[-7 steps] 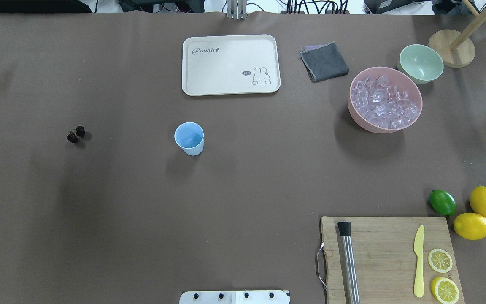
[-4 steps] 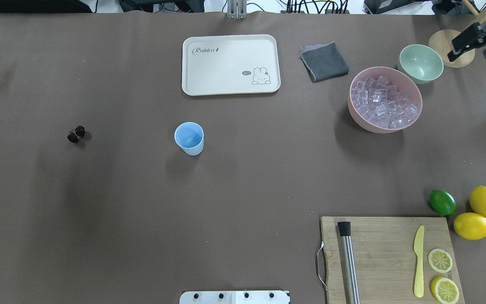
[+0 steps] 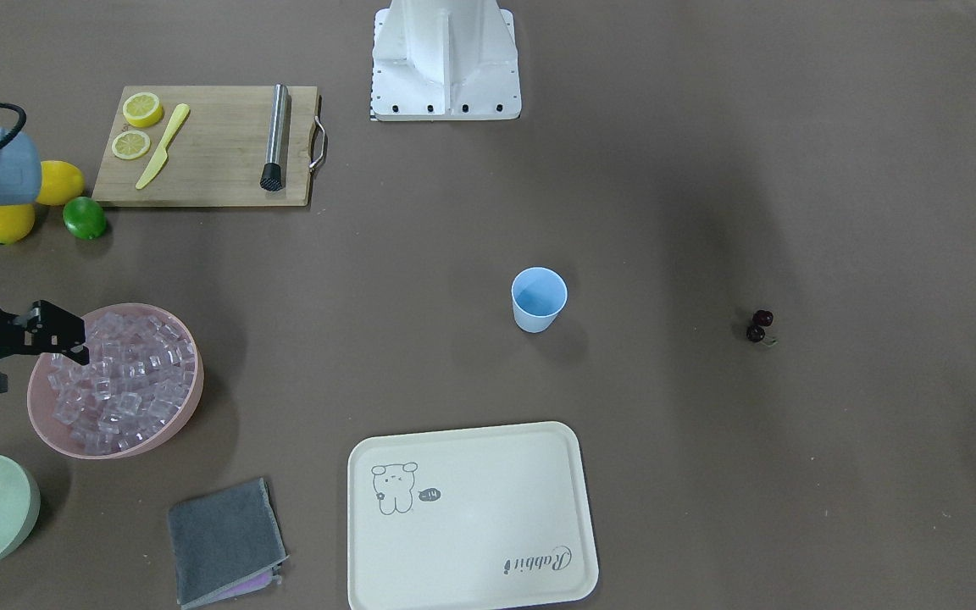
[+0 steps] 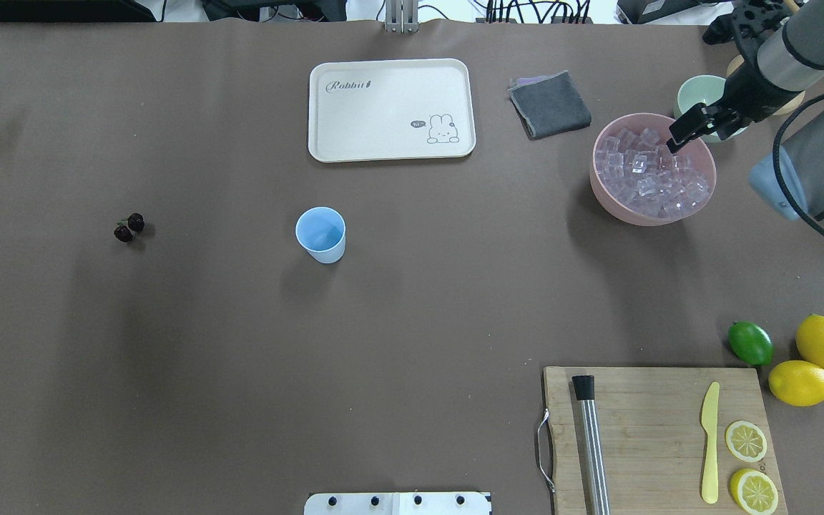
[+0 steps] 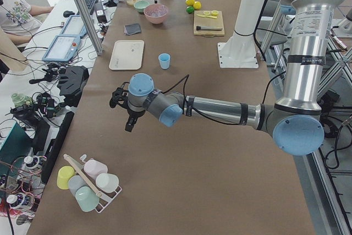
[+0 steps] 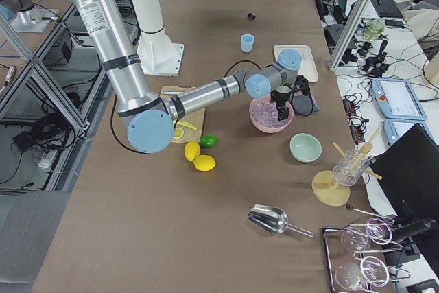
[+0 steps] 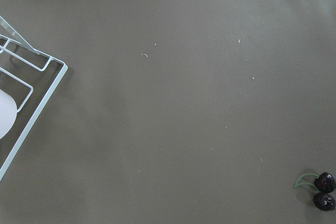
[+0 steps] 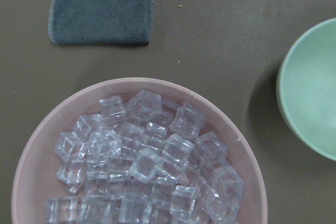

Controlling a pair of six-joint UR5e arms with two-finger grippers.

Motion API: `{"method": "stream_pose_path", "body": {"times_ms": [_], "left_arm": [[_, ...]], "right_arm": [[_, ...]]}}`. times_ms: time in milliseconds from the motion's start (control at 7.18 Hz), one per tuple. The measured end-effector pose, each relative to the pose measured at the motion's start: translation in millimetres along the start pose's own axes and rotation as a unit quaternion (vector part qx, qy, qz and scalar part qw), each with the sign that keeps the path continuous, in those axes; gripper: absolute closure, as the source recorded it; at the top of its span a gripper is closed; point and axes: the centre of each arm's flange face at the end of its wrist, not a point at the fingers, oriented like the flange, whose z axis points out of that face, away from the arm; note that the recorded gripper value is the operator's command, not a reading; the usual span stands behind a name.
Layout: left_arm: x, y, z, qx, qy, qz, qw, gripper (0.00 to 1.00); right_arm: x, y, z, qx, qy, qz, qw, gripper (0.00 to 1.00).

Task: Put ice and cherries in cup
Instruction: 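Lower the right gripper into the bowl and grasp an ice cube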

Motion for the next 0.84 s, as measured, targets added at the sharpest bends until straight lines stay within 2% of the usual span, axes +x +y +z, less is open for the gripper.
{"method": "stream_pose_path", "body": {"times_ms": [418,697,836], "left_arm": [[-1,1,2,-0.002,0.0,0.0,1.0,0.02],[-1,0,3,-0.003,0.0,0.0,1.0,0.02],[-1,1,3,-0.003,0.001,0.0,1.0,0.02]], "right_arm": [[-22,7,40,-0.004,0.005,-0.002,1.0,0.05],[-28,12,54,0.0,0.016,-0.009,0.9998,0.06],[-31,14,56,0.005,0.015,-0.006,0.9999,0.1]]}}
